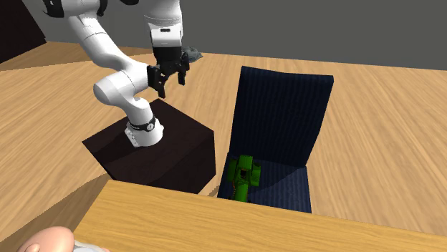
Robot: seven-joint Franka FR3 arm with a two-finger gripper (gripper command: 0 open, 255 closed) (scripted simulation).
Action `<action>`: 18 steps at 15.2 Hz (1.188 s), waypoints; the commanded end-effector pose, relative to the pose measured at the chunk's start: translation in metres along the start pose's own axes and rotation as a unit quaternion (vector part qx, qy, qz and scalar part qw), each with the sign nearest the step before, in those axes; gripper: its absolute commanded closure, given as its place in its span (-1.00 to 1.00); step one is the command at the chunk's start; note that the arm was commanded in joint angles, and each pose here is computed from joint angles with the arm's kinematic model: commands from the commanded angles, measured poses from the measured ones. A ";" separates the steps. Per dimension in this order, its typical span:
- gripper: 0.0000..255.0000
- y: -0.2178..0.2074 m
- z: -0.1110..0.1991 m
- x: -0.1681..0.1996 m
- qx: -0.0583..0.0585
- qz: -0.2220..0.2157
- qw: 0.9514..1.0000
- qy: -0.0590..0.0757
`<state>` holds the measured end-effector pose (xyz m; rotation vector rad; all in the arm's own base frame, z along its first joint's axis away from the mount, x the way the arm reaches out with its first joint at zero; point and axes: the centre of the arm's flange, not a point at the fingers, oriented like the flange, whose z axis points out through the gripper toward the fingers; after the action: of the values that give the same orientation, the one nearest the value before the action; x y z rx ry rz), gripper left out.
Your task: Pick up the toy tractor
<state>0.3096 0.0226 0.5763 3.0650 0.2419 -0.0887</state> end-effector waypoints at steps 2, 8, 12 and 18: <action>-1.00 0.003 0.010 0.007 0.000 -0.011 1.000 0.003; -1.00 0.018 0.069 0.052 0.003 -0.076 0.997 0.024; -1.00 0.025 0.107 0.085 0.004 -0.119 0.992 0.037; -1.00 0.030 0.162 0.136 0.006 -0.183 0.981 0.057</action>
<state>0.4307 0.0009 0.4155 3.0093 0.7757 0.0551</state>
